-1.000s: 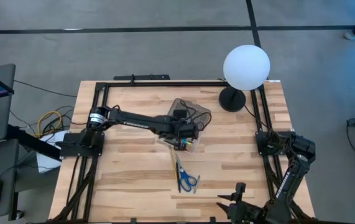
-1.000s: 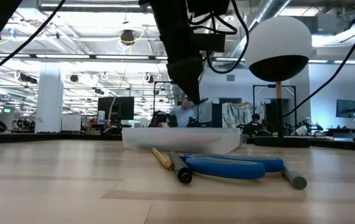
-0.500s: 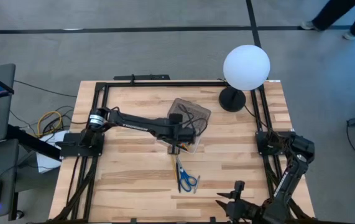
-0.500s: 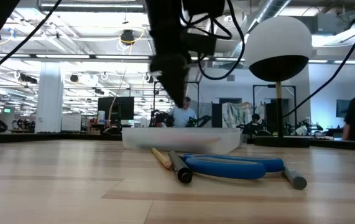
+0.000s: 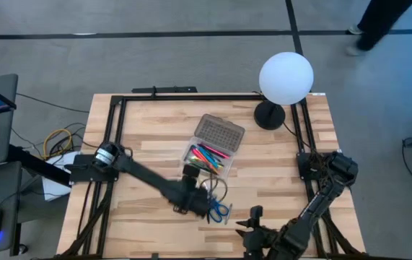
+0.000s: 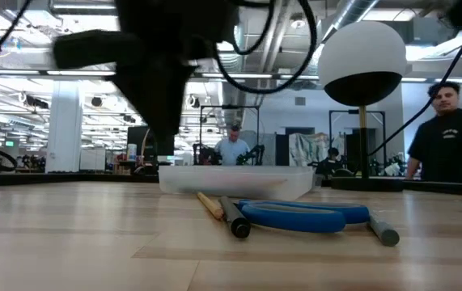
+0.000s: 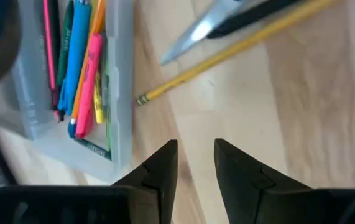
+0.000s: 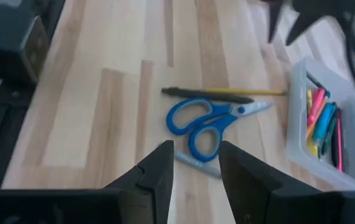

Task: Pick & place school supplies into a supply box
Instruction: Put the gray crayon into the gray supply box

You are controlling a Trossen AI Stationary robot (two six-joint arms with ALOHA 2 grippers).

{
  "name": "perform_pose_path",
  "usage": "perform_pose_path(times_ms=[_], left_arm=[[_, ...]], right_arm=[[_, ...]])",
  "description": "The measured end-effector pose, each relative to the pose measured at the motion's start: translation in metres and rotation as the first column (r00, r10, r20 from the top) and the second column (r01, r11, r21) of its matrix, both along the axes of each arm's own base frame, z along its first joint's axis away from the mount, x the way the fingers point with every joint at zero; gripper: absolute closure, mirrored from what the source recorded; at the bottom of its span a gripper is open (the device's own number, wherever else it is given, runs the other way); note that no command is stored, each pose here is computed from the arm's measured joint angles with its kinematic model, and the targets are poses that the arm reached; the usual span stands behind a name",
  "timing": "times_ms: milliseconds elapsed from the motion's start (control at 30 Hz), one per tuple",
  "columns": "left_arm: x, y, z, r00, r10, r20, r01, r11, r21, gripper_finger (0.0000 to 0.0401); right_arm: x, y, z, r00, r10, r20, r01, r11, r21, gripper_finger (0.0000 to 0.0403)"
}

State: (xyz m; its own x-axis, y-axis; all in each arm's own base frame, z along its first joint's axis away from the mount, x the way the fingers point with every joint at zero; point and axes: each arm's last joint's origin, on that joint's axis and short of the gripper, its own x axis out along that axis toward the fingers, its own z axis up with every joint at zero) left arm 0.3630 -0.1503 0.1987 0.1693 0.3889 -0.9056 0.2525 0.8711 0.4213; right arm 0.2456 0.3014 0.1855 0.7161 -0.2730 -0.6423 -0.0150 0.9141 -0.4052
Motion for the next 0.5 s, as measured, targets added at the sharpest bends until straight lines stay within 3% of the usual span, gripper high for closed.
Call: perform_pose_path(times_ms=[133, 267, 400, 500], left_arm=[[-0.022, -0.037, -0.011, 0.996, -0.031, 0.084, 0.024, 0.996, 0.09, 0.0301], [-0.047, -0.074, -0.026, 0.973, -0.066, 0.221, 0.037, 0.99, 0.133, 0.0301], [-0.072, -0.108, -0.037, 0.915, -0.09, 0.394, 0.042, 0.991, 0.129, 0.0301], [-0.087, -0.129, -0.039, 0.855, -0.085, 0.511, 0.041, 0.994, 0.097, 0.0301]], right_arm=[[0.01, -0.006, -0.004, 0.999, 0.036, -0.016, -0.037, 0.999, -0.026, 0.0282], [0.018, -0.01, -0.014, 0.99, 0.125, -0.072, -0.125, 0.992, 0.009, 0.0282], [0.026, -0.019, -0.025, 0.976, 0.174, -0.131, -0.165, 0.984, 0.073, 0.0282], [0.028, -0.03, -0.034, 0.973, 0.157, -0.171, -0.148, 0.987, 0.065, 0.0282]])
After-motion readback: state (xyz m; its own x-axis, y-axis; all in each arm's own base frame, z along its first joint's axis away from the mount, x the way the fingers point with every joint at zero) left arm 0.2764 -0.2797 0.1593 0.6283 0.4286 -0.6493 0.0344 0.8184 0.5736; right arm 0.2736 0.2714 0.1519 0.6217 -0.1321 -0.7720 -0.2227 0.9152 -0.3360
